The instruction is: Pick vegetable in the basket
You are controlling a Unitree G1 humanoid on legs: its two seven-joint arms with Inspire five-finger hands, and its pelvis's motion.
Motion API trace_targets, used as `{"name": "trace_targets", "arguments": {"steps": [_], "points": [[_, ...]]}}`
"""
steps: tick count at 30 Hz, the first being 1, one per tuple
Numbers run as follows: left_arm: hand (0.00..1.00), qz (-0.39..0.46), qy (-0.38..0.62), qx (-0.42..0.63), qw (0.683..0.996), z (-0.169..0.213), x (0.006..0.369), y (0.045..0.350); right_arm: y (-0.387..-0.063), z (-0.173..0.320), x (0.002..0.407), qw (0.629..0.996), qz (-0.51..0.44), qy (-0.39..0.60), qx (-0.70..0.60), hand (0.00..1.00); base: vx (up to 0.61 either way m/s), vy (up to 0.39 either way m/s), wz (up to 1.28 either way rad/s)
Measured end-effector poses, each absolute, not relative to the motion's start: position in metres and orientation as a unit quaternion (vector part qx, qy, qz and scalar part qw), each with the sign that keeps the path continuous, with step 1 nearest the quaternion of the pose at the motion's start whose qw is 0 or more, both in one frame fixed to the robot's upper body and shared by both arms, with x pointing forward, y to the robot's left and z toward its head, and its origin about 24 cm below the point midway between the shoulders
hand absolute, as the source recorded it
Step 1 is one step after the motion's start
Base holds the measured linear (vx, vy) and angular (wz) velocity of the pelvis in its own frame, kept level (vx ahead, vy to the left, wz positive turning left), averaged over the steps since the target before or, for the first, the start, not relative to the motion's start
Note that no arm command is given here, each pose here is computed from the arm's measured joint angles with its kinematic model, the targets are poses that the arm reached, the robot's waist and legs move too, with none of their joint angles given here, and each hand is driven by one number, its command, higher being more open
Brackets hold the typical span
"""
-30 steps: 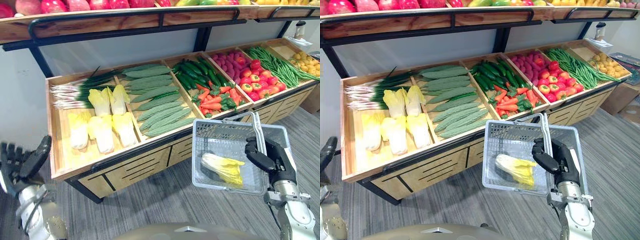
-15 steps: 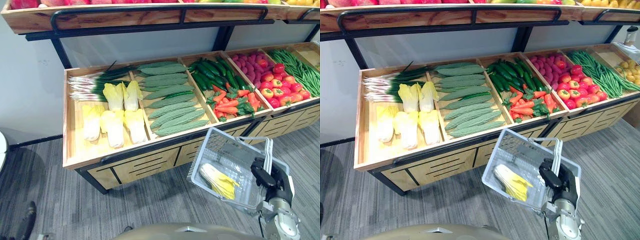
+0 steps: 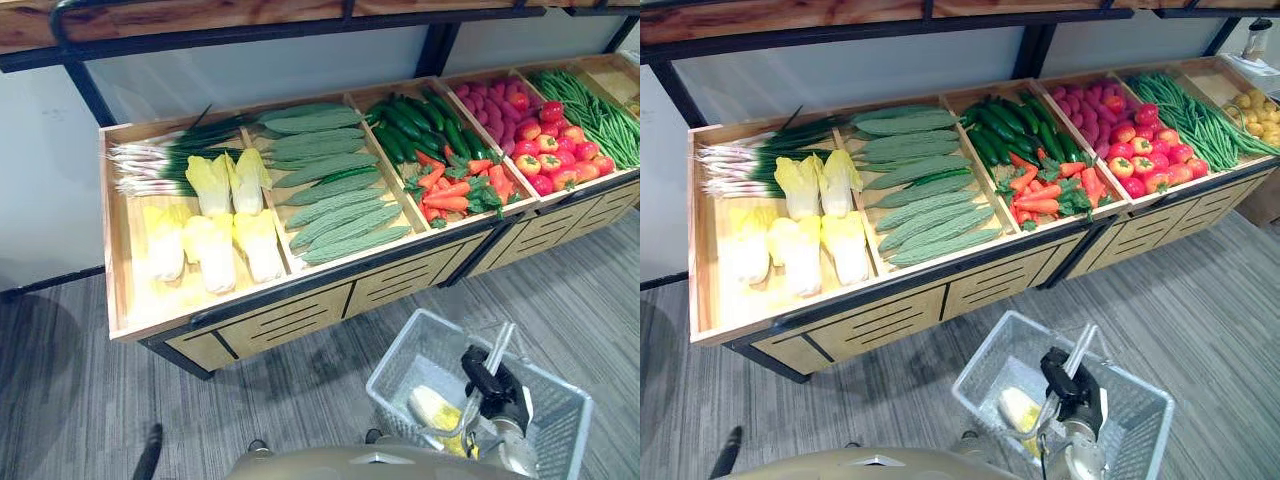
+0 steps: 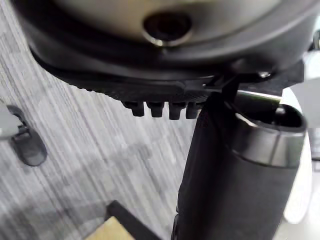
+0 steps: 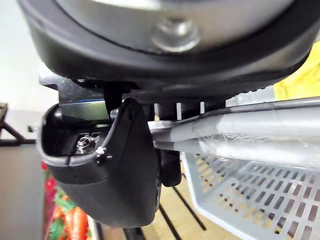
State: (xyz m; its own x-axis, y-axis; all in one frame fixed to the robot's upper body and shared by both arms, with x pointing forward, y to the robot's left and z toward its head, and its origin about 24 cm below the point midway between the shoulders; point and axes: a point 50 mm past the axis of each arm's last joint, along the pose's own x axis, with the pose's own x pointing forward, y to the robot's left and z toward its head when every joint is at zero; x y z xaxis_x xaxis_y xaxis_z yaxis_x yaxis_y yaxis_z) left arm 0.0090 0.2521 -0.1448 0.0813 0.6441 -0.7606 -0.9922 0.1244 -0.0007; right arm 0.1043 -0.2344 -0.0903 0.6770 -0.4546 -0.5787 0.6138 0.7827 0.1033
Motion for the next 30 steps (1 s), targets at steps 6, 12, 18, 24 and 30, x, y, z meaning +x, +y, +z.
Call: {"name": "trace_targets", "arguments": {"steps": [6,12,18,24,30], "points": [[1.0,0.529,0.388,-0.23,0.719,-0.153,0.016,0.234,-0.225,-0.093,0.106,0.907,-0.278,0.28,0.148,0.0,0.02,0.002,0.02],[1.0,0.502,0.404,-0.222,0.731,-0.155,0.018,0.228,-0.212,-0.093,0.113,0.917,-0.248,0.276,0.15,0.0,0.01,0.008,-0.1],[1.0,0.486,0.398,-0.215,0.748,-0.153,0.031,0.23,-0.215,-0.091,0.113,0.918,-0.252,0.268,0.149,0.0,0.0,0.013,-0.15],[1.0,0.476,0.403,-0.19,0.758,-0.152,0.032,0.234,-0.225,-0.085,0.112,0.918,-0.272,0.251,0.146,0.0,-0.02,0.076,-0.36],[1.0,0.484,0.387,-0.169,0.766,-0.146,0.04,0.247,-0.226,-0.083,0.092,0.903,-0.308,0.248,0.17,0.0,0.0,0.141,-0.26]]}}
